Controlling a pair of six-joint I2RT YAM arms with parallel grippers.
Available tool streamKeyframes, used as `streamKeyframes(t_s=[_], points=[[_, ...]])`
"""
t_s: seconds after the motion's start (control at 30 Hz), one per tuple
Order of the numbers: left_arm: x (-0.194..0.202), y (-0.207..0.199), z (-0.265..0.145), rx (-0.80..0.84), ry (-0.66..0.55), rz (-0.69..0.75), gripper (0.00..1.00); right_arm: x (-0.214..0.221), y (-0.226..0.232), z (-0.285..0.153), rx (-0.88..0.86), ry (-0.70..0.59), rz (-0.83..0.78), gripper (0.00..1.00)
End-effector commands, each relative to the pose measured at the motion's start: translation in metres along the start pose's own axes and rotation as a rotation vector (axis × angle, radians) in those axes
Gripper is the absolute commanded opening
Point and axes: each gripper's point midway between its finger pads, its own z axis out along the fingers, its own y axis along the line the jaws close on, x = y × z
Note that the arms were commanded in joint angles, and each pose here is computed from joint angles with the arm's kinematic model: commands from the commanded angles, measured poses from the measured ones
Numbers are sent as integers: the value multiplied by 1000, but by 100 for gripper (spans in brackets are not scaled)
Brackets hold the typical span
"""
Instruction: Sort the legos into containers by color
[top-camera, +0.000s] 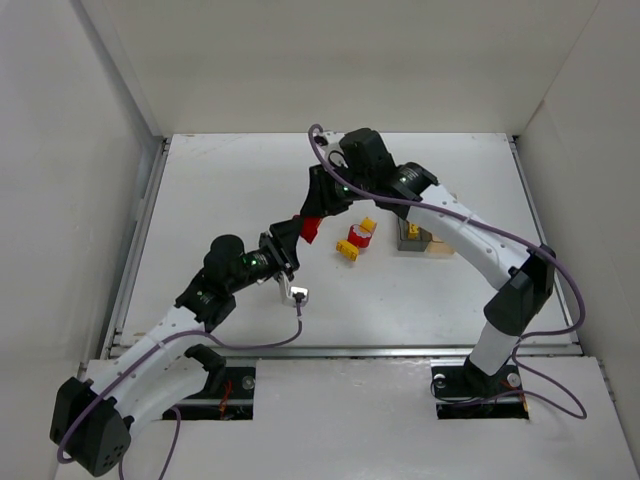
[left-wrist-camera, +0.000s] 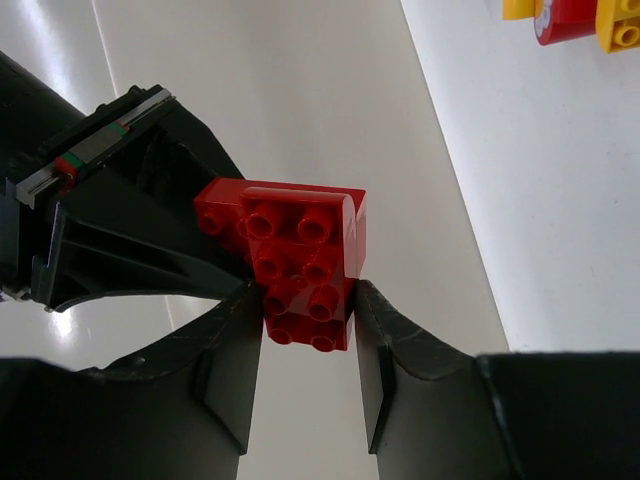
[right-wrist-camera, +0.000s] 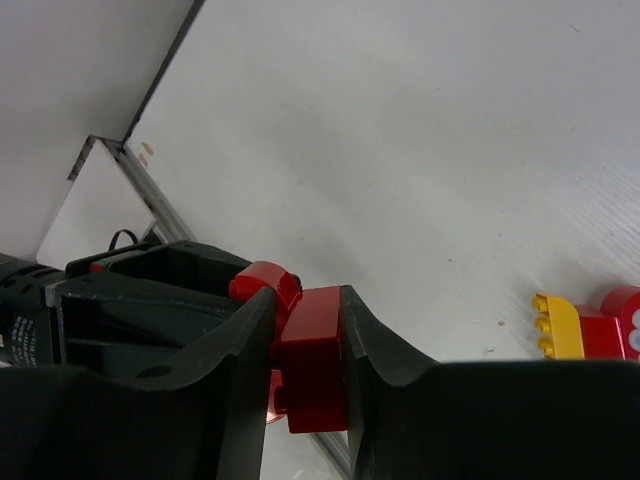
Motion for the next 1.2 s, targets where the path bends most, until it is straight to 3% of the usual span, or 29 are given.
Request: streamKeyframes(t_s=[0.0, 0.2, 0.47, 0.57, 0.63, 0.73, 0.87, 1.03, 1.17], points=[[-6, 11, -3, 1, -40, -13, 0, -9, -3, -1, 71, -32, 9, 0], [-12, 9, -10, 31, -57, -51, 0, -12, -88, -16, 488, -87, 106, 0], [-17, -2, -15, 80, -69, -84, 0, -26, -127, -41, 705, -156, 107, 0], [-16, -7, -15, 90, -62, -87, 0, -29, -168, -73, 866, -193, 128, 0], [-11, -10, -14, 97, -34, -145, 0, -37, -209, -113, 948, -243, 175, 0], [0, -11, -9, 90, 20, -296, 0, -10, -273, -154, 1056, -197, 238, 0], [8, -8, -10, 67, 63, -413, 0, 18, -312, -177, 1132, -129, 281, 0], [6, -14, -10, 83, 64, -452, 0, 67, -353, -177, 1179, -43, 375, 0], [7, -15, -11, 83, 74, -475, 0, 76, -371, -175, 1160, -39, 405, 0]])
